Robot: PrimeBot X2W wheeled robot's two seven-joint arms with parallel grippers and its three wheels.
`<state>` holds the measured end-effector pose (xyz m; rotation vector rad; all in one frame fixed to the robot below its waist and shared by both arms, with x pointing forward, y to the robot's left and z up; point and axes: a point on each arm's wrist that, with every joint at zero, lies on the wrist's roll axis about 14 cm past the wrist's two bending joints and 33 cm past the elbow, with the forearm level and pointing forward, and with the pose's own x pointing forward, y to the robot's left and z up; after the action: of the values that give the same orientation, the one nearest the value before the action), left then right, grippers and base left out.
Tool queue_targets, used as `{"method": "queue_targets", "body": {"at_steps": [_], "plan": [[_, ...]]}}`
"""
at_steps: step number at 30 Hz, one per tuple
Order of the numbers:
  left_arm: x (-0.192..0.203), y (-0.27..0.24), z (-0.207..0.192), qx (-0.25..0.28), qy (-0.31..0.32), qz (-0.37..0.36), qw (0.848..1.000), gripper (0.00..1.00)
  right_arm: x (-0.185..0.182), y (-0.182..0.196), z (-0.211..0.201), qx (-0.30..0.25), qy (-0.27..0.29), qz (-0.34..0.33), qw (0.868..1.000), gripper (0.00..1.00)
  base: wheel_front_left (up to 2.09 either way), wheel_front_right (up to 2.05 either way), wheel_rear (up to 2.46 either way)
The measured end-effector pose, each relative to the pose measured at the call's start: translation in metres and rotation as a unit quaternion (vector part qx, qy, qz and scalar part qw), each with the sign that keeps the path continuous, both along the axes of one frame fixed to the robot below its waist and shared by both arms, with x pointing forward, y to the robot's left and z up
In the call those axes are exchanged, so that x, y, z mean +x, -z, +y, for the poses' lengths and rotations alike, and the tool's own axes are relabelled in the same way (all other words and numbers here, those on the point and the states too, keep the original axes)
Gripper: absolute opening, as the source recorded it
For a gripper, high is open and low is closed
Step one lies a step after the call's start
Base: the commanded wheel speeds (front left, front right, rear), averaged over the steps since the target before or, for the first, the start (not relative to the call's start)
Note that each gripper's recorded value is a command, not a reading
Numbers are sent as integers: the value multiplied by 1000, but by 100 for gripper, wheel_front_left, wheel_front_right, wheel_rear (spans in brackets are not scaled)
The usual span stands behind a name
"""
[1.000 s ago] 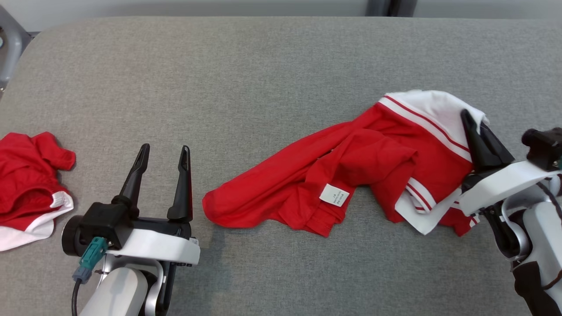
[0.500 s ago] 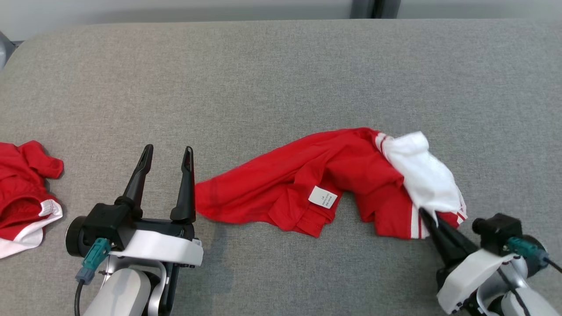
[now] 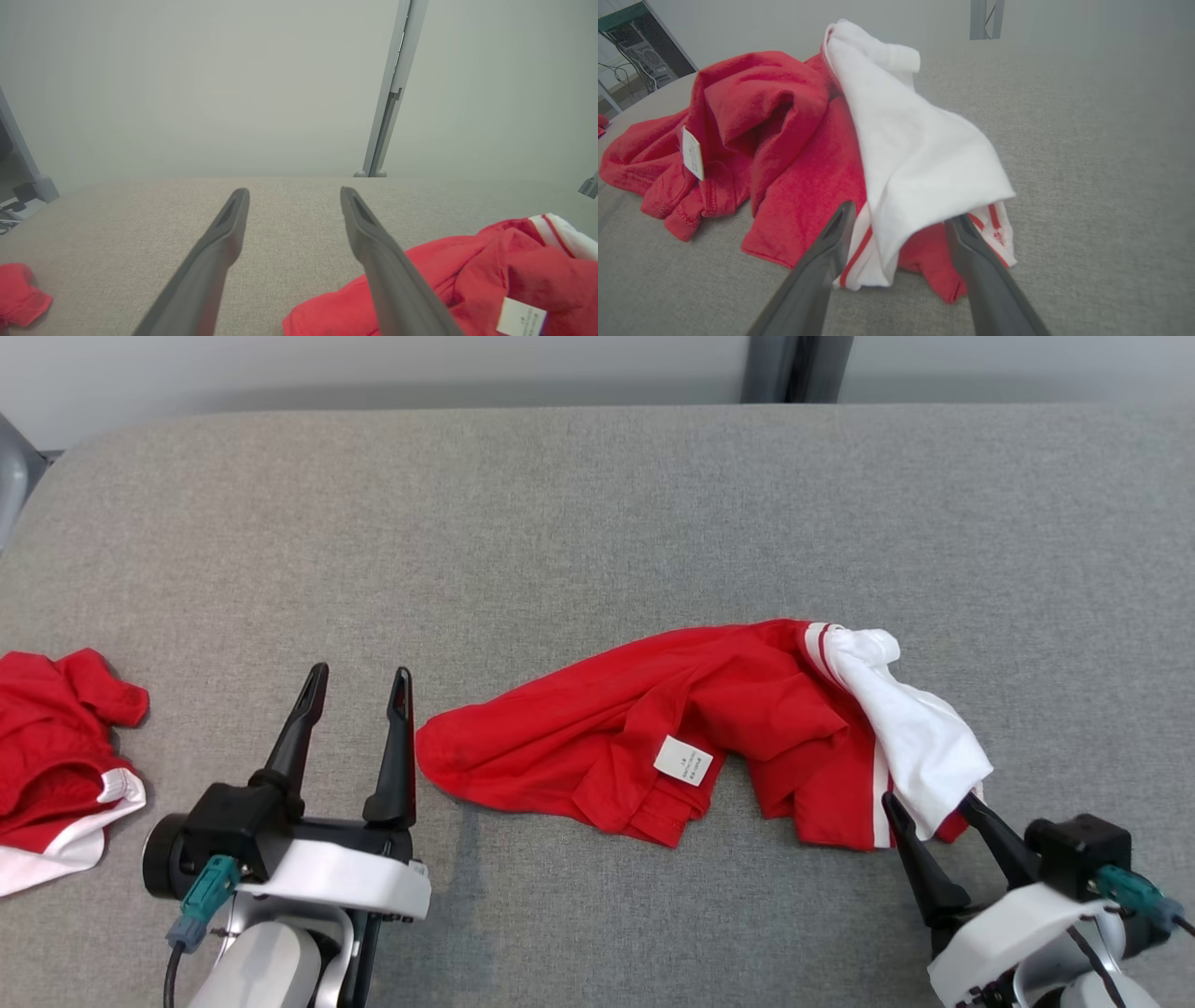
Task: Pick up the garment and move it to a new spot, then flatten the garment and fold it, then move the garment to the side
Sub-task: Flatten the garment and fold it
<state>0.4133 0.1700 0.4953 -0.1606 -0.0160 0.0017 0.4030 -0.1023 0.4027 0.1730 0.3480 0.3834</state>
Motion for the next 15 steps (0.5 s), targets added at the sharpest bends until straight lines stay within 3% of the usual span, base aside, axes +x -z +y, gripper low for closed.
{"method": "queue_targets", "body": {"at_steps": [15], "plan": [[-15,-8,1,9,2,-4,1000,100,-3,-72,-51,-3,96,-112,989,100,0,0,0]]}}
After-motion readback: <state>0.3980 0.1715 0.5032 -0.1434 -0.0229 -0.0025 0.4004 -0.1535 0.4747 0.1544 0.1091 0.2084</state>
